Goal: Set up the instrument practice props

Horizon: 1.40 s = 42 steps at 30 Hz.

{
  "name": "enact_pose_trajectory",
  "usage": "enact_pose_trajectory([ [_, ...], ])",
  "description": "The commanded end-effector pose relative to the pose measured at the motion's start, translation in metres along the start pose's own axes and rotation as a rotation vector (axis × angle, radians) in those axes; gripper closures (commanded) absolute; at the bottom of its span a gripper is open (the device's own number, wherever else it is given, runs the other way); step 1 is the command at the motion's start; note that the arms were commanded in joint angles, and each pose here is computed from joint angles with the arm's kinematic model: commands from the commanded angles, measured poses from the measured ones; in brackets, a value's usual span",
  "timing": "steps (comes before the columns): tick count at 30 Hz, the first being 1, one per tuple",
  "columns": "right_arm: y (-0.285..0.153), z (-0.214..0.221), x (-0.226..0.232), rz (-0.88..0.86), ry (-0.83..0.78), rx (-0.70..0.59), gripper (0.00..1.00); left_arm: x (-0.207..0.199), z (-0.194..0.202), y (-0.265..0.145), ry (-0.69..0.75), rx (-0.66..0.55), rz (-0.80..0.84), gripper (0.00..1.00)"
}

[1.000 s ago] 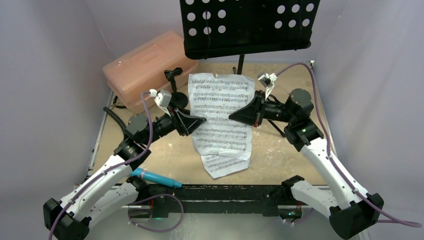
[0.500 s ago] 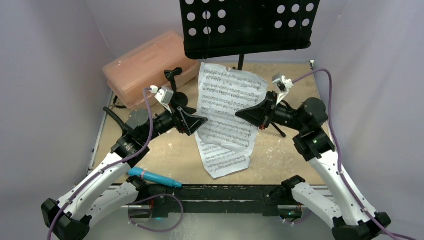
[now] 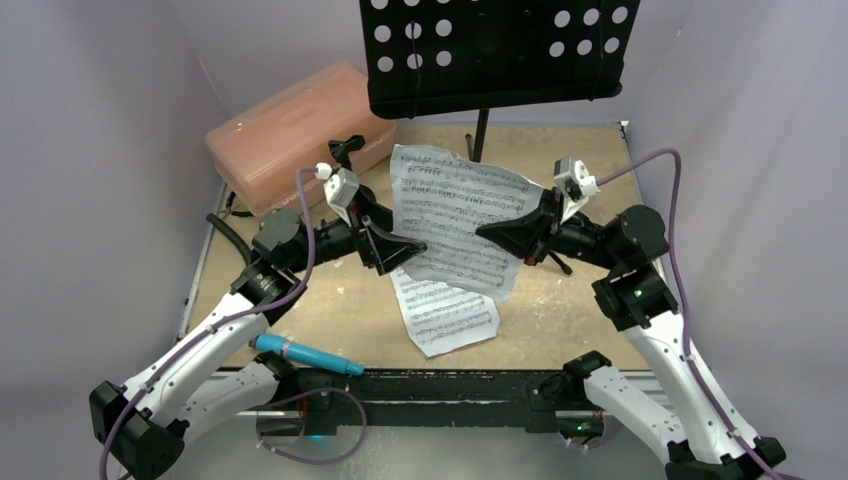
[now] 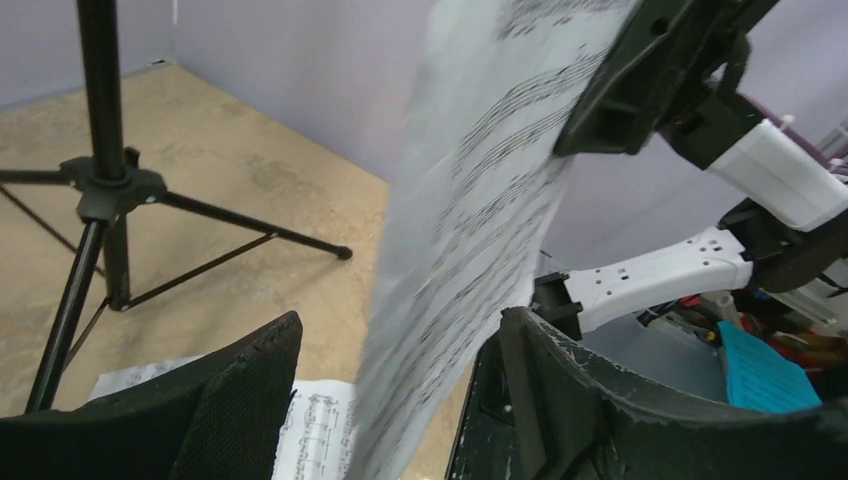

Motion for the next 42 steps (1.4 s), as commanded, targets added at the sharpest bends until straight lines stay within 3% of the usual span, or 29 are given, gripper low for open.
enact_pose_trajectory([
  [1, 0.002, -0.011, 0.004, -0.035, -0.084, 0.009, 1.00, -0.019, -0.037, 0.010, 0.037, -0.083, 0.151, 0.30],
  [12, 0.007, -0.012, -0.003, -0.035, -0.075, 0.008, 1.00, -0.022, -0.045, 0.023, -0.025, -0.081, 0.229, 0.58],
  [23, 0.009, -0.011, -0.011, 0.027, -0.036, -0.002, 1.00, -0.016, -0.035, 0.020, -0.031, -0.073, 0.176, 0.98],
  [25, 0.009, -0.011, -0.013, 0.045, -0.034, -0.003, 1.00, -0.015, -0.033, 0.018, -0.034, -0.061, 0.153, 1.00],
  [28, 0.009, -0.013, -0.016, 0.071, -0.025, -0.019, 0.92, -0.013, -0.027, 0.013, -0.039, -0.047, 0.106, 1.00],
  [34, 0.008, -0.013, -0.018, 0.108, -0.029, -0.029, 0.60, -0.008, -0.015, 0.000, -0.048, -0.066, 0.010, 1.00],
  [42, 0.002, -0.021, -0.021, 0.215, -0.045, -0.066, 0.38, 0.000, 0.004, -0.010, -0.065, -0.041, -0.075, 1.00],
])
Point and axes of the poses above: each gripper's point midway between its finger pads, its own y axis out along the fingers, its own x axis along the line the jaws close on, z = x × y, the point moved 7 cm from there along -y, back along the fingers, and after that the axes turned 8 degrees about y, right-handed, at the moved point
